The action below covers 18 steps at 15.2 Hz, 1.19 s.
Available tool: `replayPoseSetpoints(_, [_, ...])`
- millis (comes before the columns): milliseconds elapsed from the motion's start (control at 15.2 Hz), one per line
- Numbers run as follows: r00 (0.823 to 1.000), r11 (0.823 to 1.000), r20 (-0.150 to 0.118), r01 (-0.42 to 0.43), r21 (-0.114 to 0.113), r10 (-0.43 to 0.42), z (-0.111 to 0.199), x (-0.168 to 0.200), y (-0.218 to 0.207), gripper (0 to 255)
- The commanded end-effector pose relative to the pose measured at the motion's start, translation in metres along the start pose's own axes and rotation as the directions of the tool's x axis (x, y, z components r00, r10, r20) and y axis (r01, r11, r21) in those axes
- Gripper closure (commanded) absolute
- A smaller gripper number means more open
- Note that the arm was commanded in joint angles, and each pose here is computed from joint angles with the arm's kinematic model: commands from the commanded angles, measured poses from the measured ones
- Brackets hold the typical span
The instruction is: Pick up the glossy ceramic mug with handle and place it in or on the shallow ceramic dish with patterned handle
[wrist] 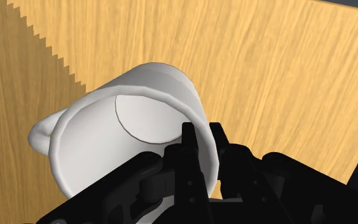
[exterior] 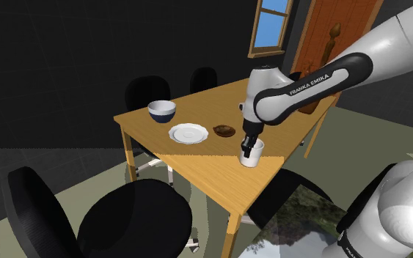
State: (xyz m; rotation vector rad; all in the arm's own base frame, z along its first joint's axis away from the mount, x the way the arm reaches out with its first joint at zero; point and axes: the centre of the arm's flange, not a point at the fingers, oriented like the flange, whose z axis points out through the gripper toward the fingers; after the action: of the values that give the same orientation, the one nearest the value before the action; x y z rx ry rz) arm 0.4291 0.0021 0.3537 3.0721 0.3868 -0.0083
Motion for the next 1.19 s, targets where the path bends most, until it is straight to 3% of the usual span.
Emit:
replayPoseSetpoints(0, [1.0, 1.0, 0.0, 0.0, 0.0, 0.0, -0.009, 0.0, 0.001, 255])
replayPoseSetpoints(1122, [1.0, 1.0, 0.0, 0.0, 0.0, 0.0, -0.099, -0.001, 0.004, 255])
